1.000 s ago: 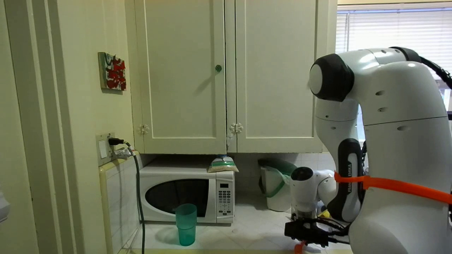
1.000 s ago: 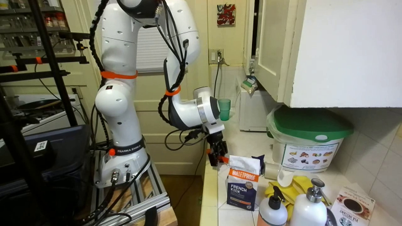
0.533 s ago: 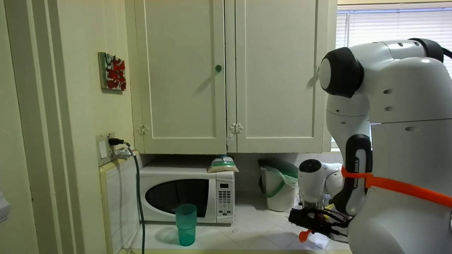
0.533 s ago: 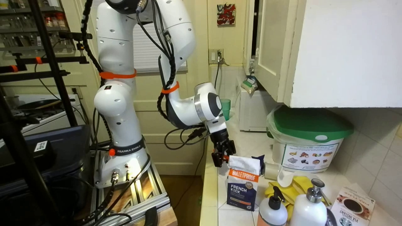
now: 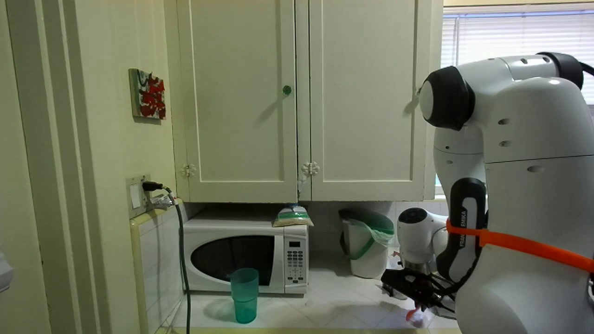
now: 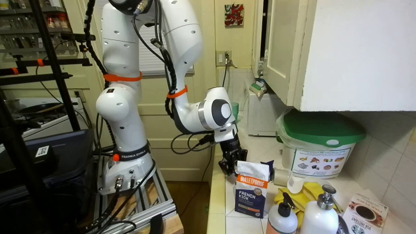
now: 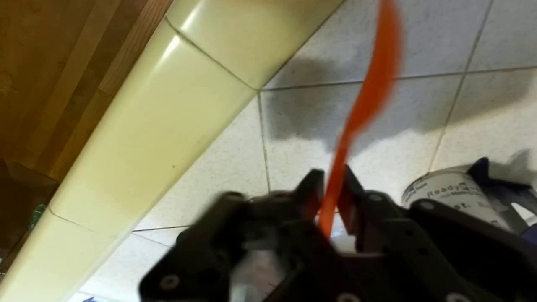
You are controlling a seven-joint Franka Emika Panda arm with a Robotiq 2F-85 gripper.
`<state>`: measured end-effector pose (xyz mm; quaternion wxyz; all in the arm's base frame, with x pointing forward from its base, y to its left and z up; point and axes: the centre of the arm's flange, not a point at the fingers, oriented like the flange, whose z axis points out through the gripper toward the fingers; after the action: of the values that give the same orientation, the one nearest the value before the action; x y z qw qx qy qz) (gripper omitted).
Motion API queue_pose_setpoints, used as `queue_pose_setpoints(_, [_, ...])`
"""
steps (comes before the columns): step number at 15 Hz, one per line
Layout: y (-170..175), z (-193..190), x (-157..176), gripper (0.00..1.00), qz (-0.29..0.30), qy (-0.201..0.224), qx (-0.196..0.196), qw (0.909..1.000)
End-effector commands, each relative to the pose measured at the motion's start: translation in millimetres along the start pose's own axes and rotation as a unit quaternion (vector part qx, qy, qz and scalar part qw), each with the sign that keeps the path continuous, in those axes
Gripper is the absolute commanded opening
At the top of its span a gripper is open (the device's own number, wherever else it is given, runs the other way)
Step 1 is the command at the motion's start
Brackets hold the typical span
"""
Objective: Move the tape and orange spoon to the right then move the bin forwards.
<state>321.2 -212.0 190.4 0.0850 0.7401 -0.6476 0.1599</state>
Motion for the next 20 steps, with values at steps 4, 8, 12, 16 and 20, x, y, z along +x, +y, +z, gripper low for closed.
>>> queue_pose_setpoints(4, [-27,-11,9,0.70,0.034,0.011,0.018,0.9992])
queue_pose_setpoints(8, [-46,-41,-21,0.99,-0.022,0.045,0.025,0.9984])
queue_pose_setpoints(12, [-73,-67,-39,1.00,-0.078,0.114,-0.008,0.9904])
queue_pose_setpoints(16, [-101,-84,-46,1.00,-0.119,0.204,-0.044,0.9708])
queue_pose_setpoints(20, [-126,-93,-42,1.00,-0.150,0.286,-0.066,0.9443])
